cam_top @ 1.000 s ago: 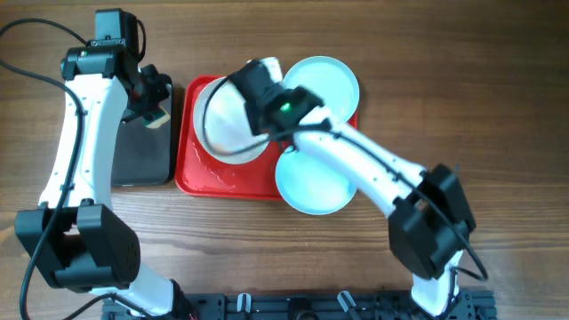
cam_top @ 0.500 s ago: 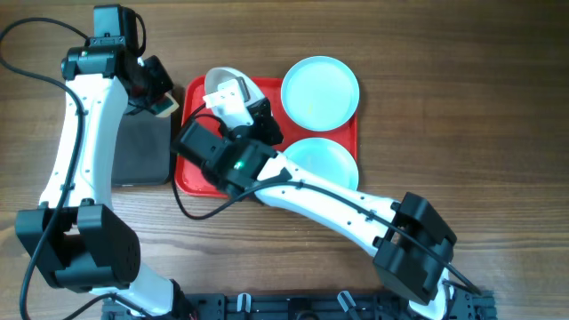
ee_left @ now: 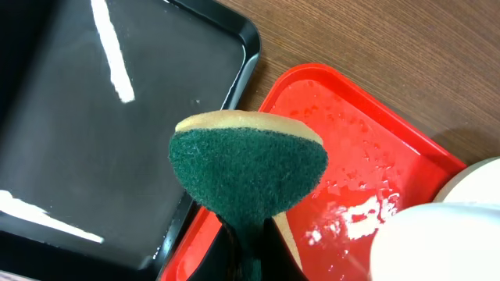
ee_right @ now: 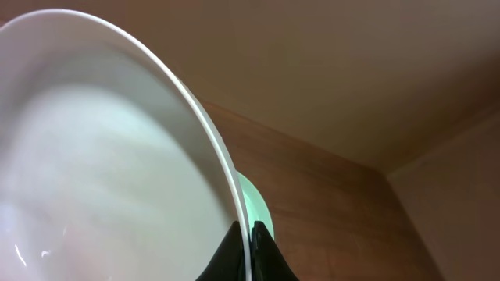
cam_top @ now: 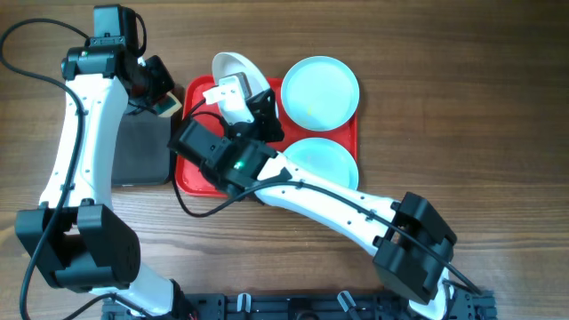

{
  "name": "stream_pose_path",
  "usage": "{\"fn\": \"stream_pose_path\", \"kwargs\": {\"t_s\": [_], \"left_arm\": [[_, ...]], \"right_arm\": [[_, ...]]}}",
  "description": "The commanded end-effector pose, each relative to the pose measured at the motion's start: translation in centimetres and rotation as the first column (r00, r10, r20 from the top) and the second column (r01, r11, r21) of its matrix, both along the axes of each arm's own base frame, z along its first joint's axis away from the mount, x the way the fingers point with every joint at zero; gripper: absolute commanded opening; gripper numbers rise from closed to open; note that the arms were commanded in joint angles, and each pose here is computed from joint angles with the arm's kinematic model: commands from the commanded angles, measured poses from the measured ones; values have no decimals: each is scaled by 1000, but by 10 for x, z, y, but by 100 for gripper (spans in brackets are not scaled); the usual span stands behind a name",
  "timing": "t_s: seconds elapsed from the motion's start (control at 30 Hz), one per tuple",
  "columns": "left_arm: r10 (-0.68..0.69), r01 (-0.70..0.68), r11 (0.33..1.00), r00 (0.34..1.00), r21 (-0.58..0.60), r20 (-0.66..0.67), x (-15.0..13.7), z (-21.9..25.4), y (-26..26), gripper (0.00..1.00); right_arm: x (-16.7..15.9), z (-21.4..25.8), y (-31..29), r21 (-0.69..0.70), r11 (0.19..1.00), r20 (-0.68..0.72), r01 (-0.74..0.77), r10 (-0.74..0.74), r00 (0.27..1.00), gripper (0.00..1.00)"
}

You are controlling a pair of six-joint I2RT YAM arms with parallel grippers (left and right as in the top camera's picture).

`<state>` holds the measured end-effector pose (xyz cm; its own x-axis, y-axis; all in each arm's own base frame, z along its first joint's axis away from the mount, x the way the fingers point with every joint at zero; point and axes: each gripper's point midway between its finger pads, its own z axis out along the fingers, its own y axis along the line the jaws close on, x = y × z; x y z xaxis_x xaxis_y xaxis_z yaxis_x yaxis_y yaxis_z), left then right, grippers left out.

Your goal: Clean dirty plates on tray and stack at the side

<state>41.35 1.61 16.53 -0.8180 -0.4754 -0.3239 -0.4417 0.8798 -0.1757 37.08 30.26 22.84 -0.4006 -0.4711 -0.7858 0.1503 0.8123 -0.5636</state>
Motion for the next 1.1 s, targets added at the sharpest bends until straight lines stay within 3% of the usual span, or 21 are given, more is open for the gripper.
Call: {"fn": "stream_pose_path", "kwargs": {"t_s": [0.0, 0.1, 0.17, 0.3, 0.47, 0.63, 0.93, 1.07], "left_arm": [[12, -12, 1000, 1000, -21, -8, 1, -4, -2, 4], [12, -12, 1000, 1000, -21, -8, 1, -4, -2, 4], [12, -12, 1000, 1000, -21, -9, 1, -4, -2, 4], [12, -12, 1000, 1000, -22, -8, 1, -4, -2, 4], [12, -12, 1000, 1000, -22, -8, 1, -4, -2, 4], [12, -12, 1000, 1000, -22, -8, 1, -4, -2, 4], [12, -12, 1000, 1000, -22, -8, 1, -4, -2, 4], [12, -12, 1000, 1000, -22, -9, 1, -4, -2, 4]], "right_arm": [[6, -4, -2, 6, 1000, -3, 12, -12, 1000, 4], [6, -31, 16, 94, 992, -147, -83, 96, 985, 4], [2, -58, 31, 228, 965, -276, -130, 192, 942, 4], [-4, -96, 34, 479, 878, -462, -12, 264, 847, 4], [4, -121, 27, 632, 766, -571, 113, 363, 736, 4], [8, -150, 9, 646, 727, -625, 233, 328, 708, 4], [-1, -186, 13, 633, 728, -668, 261, 345, 659, 4], [-1, -191, 11, 621, 740, -678, 260, 340, 652, 18]]}}
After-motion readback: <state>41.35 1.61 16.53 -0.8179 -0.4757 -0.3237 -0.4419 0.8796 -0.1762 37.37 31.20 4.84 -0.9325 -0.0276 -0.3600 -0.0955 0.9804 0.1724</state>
